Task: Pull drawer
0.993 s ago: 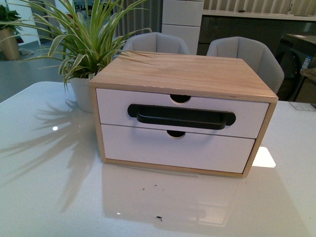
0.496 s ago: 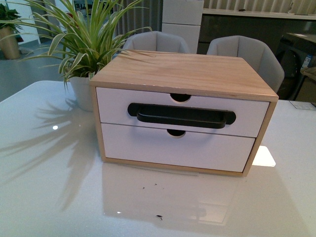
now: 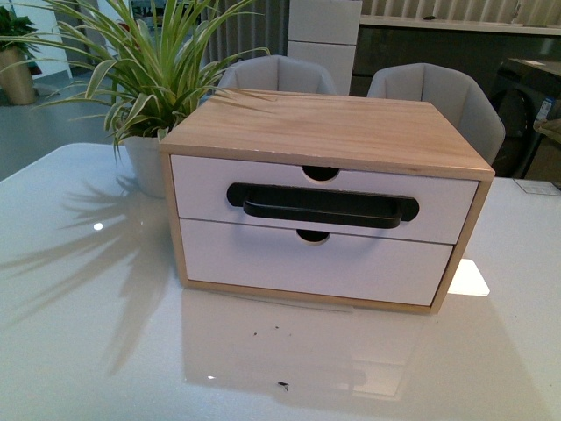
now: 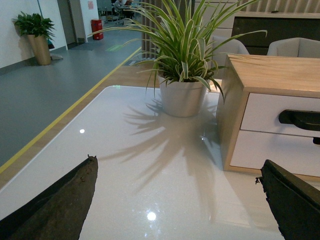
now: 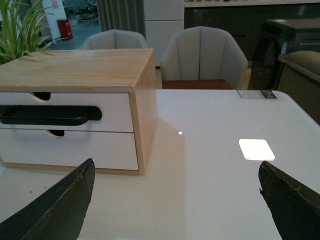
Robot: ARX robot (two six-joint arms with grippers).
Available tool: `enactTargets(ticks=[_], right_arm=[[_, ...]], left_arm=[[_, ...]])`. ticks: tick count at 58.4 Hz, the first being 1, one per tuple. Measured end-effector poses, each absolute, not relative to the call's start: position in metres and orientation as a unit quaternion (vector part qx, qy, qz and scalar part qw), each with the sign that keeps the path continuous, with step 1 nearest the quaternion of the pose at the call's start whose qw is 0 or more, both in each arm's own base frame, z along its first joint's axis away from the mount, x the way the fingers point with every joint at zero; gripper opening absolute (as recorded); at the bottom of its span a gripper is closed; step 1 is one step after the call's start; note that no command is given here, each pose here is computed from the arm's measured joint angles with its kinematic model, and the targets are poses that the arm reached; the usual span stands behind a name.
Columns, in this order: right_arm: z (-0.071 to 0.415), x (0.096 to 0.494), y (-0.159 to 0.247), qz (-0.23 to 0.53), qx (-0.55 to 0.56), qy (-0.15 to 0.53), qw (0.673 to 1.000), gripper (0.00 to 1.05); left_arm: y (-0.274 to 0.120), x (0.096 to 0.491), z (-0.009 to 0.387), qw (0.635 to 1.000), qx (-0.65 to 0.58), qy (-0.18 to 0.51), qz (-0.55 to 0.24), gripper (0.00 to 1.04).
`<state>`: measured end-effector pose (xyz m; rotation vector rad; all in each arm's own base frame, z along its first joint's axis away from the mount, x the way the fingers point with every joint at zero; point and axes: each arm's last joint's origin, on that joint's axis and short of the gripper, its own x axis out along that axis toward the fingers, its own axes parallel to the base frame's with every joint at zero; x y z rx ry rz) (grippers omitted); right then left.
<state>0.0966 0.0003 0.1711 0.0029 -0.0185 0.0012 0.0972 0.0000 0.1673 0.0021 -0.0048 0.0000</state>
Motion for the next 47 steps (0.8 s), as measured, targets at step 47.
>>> enactTargets(ticks=[47], right_arm=[[0.223, 0.195, 0.01, 0.189, -0.186, 0.2, 0.943, 0.96]], left_arm=[[-0.084, 0.207, 0.192, 0.916, 0.18, 0.086, -0.347, 0.97]])
